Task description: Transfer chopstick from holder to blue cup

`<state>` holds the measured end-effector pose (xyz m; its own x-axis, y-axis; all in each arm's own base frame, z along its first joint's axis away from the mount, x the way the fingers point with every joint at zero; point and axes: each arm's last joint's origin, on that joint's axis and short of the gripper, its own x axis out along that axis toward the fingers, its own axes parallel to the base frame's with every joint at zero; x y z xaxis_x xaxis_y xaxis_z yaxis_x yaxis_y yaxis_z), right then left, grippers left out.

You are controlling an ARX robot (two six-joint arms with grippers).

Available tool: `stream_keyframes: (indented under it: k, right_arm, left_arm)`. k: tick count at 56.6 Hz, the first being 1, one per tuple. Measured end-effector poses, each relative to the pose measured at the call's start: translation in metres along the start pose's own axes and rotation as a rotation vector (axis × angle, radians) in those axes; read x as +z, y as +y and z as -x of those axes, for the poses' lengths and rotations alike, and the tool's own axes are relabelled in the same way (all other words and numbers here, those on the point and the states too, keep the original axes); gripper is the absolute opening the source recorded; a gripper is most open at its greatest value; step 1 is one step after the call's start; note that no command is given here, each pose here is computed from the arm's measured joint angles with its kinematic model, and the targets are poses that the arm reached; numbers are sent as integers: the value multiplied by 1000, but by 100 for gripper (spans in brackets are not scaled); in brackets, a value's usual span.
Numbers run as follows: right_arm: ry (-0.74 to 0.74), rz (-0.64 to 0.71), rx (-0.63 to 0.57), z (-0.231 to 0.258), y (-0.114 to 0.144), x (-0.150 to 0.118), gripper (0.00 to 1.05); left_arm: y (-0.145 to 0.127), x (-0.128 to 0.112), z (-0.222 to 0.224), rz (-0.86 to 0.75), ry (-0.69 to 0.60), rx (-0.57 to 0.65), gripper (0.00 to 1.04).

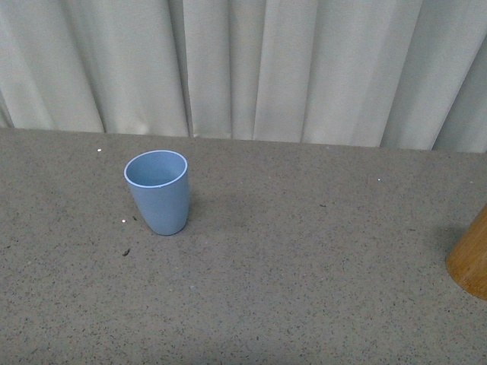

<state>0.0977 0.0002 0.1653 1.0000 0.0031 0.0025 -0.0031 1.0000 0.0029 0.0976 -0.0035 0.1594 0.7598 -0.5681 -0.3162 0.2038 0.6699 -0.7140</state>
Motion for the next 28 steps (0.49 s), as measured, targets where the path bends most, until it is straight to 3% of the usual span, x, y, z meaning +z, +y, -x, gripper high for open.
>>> stream_keyframes:
  k: [28]
  right_arm:
    - [0,0,0,0,0,0,95]
  left_arm:
    - [0,0,0,0,0,0,98]
